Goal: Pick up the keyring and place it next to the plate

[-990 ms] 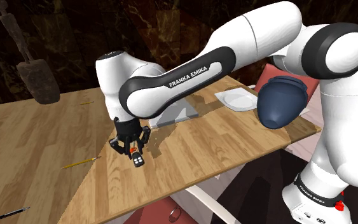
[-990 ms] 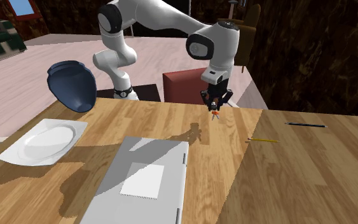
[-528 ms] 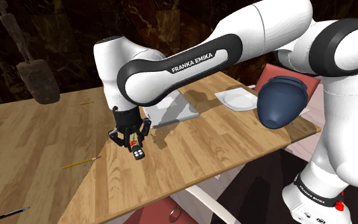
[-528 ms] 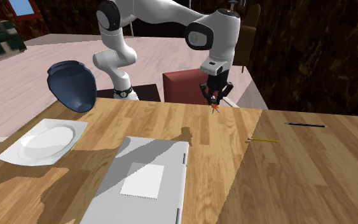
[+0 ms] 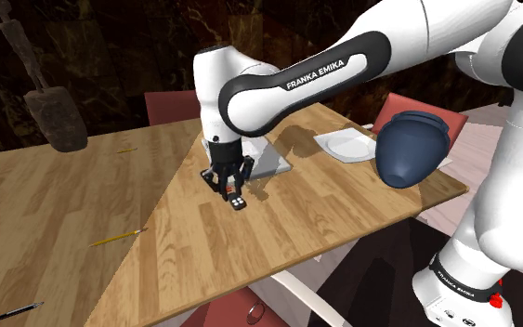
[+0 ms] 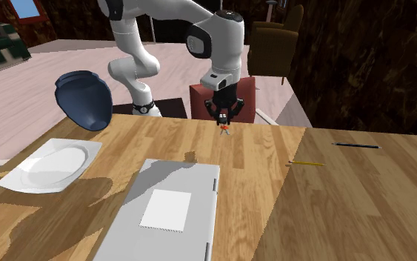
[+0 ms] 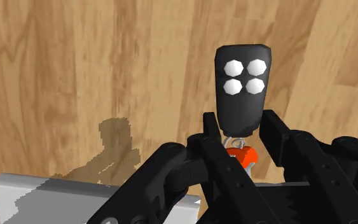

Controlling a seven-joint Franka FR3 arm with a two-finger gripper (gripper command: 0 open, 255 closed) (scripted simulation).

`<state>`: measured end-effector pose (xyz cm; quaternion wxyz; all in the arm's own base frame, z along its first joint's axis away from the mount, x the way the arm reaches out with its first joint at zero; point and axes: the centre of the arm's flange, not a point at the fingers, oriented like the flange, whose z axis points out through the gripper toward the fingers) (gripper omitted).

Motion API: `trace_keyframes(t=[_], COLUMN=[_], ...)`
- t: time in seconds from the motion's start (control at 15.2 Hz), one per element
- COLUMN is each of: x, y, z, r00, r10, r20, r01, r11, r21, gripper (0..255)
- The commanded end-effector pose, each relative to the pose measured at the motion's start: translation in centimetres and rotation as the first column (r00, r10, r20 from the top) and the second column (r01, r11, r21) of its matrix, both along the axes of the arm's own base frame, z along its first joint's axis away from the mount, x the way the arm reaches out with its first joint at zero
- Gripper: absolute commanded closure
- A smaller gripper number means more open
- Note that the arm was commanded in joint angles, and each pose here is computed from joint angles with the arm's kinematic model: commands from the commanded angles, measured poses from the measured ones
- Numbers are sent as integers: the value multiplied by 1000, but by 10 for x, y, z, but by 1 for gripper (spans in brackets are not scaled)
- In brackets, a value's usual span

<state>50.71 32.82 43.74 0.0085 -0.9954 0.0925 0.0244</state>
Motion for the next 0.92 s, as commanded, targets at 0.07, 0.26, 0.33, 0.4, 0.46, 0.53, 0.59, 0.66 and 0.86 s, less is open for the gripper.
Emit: trace_keyframes(t=[0.07, 0.26, 0.33, 0.4, 0.46, 0.53, 0.59, 0.66, 0.86], x=[0, -1, -1, -2, -2, -2, -3, -3, -4], y=[-38, -78, -91, -104, -117, -130, -144, -157, -196], z=[0, 0, 0, 0, 0, 0, 0, 0, 0], r00=[1000, 1000, 1000, 1000, 1000, 1000, 1000, 1000, 1000], r10=[1, 1, 1, 1, 1, 1, 1, 1, 1], r20=[1, 1, 1, 1, 1, 1, 1, 1, 1], r01=[-1, -1, -1, -1, -1, -1, -1, -1, -1], r11=[1000, 1000, 1000, 1000, 1000, 1000, 1000, 1000, 1000], r21=[1, 1, 1, 1, 1, 1, 1, 1, 1], gripper=[255, 255, 255, 255, 255, 255, 255, 255, 255])
